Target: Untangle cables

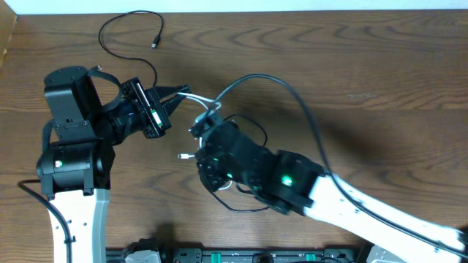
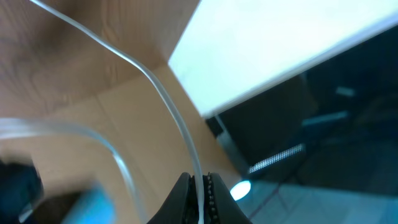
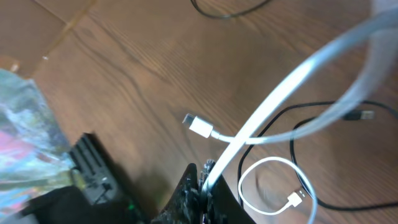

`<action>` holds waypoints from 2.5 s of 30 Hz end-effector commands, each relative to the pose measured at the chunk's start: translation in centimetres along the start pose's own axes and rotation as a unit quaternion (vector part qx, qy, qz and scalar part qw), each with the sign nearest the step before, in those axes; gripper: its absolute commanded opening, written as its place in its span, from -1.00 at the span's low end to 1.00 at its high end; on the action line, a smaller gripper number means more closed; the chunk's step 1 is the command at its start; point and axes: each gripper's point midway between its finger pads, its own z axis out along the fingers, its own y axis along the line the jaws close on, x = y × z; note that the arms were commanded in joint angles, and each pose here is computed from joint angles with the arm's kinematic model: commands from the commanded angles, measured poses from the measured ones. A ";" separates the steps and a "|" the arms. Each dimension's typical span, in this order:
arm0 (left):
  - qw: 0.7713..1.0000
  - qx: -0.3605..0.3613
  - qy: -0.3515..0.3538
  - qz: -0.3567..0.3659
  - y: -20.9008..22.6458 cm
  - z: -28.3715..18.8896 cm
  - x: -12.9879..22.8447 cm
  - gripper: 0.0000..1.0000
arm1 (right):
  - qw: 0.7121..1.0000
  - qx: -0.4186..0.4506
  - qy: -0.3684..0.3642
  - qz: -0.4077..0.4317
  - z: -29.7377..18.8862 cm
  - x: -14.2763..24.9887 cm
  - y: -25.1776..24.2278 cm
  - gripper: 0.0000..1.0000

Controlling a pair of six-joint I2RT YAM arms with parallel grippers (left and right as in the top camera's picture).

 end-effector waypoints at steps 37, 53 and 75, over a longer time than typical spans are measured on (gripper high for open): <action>0.984 -0.108 0.088 0.114 6.2 -1.3 2.1 0.08 | 0.994 -0.001 -0.112 0.007 -9.8 -3.7 0.2 -0.98; 0.978 -0.114 0.142 0.103 6.5 -1.8 3.9 0.04 | 0.991 -0.007 -0.131 0.008 -8.8 -4.9 0.7 -0.98; 0.982 -0.110 0.114 0.107 6.3 -1.5 3.0 -0.21 | 0.991 -0.044 -0.128 0.004 -7.6 -5.3 2.2 -0.98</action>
